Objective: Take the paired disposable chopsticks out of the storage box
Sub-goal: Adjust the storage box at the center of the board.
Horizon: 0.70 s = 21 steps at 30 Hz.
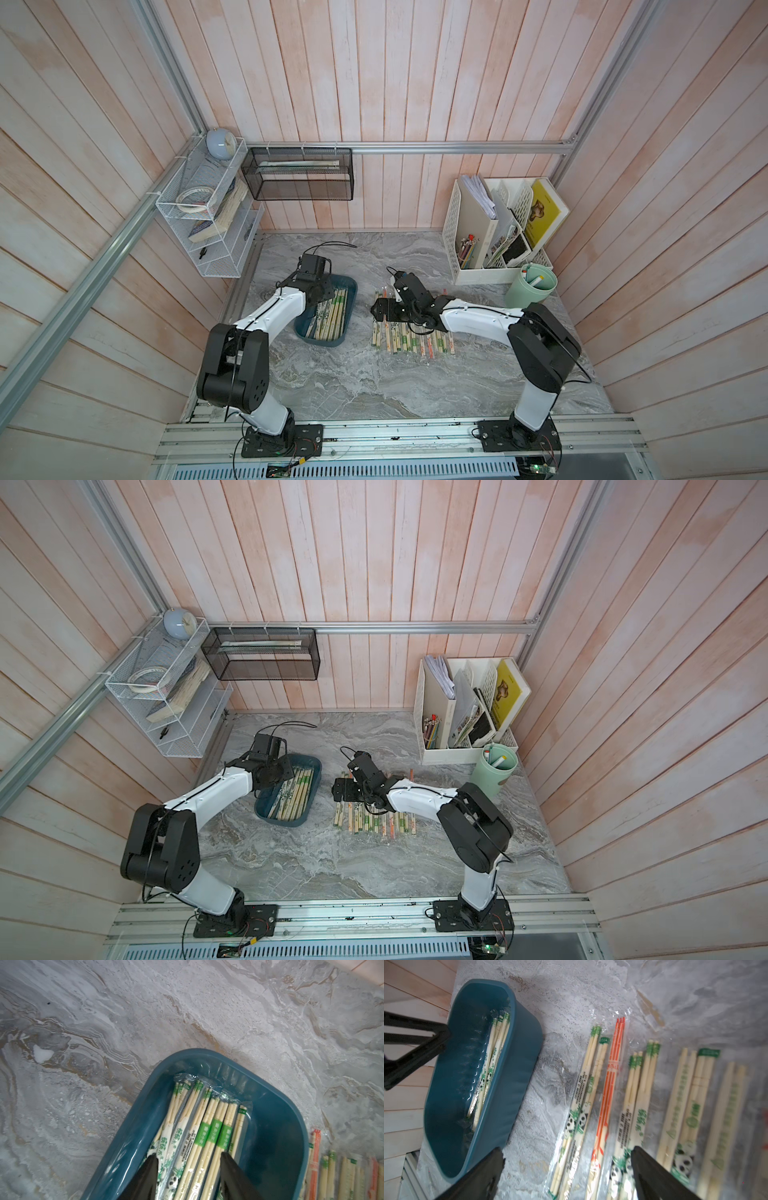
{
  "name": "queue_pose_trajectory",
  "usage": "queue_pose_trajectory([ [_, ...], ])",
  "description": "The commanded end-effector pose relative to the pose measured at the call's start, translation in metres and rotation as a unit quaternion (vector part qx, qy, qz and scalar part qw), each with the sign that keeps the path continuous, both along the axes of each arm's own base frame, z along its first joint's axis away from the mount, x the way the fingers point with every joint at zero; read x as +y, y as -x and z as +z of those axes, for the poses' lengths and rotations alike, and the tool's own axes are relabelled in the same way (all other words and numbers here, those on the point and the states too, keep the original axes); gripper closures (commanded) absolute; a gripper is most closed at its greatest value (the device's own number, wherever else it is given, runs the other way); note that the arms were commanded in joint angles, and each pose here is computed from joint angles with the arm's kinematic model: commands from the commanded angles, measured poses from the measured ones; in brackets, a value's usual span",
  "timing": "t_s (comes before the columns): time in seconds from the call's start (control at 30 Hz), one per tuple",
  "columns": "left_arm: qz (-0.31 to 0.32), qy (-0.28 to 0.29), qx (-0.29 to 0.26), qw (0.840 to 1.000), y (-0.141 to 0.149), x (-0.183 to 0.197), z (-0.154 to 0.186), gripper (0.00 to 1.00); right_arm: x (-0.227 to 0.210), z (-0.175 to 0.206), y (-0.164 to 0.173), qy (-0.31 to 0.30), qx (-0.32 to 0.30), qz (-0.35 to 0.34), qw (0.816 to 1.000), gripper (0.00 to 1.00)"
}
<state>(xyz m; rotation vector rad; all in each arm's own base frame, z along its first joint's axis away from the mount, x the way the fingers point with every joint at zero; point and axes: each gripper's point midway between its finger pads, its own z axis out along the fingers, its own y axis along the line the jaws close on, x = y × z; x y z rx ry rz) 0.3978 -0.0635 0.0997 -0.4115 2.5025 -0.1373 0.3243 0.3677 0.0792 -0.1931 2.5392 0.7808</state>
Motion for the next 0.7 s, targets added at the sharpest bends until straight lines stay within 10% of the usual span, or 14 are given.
queue_pose_trajectory([
  [0.0, 0.004, -0.004, -0.002, 1.000, 0.008, 0.008, 0.004, 0.48, 0.012, -0.012, -0.006, 0.021, 0.022, 0.022, 0.999, 0.03],
  [0.67, 0.011, 0.010, 0.009, 1.000, 0.018, 0.010, -0.006, 0.48, 0.106, -0.010, -0.026, -0.074, 0.059, 0.108, 0.990, 0.03],
])
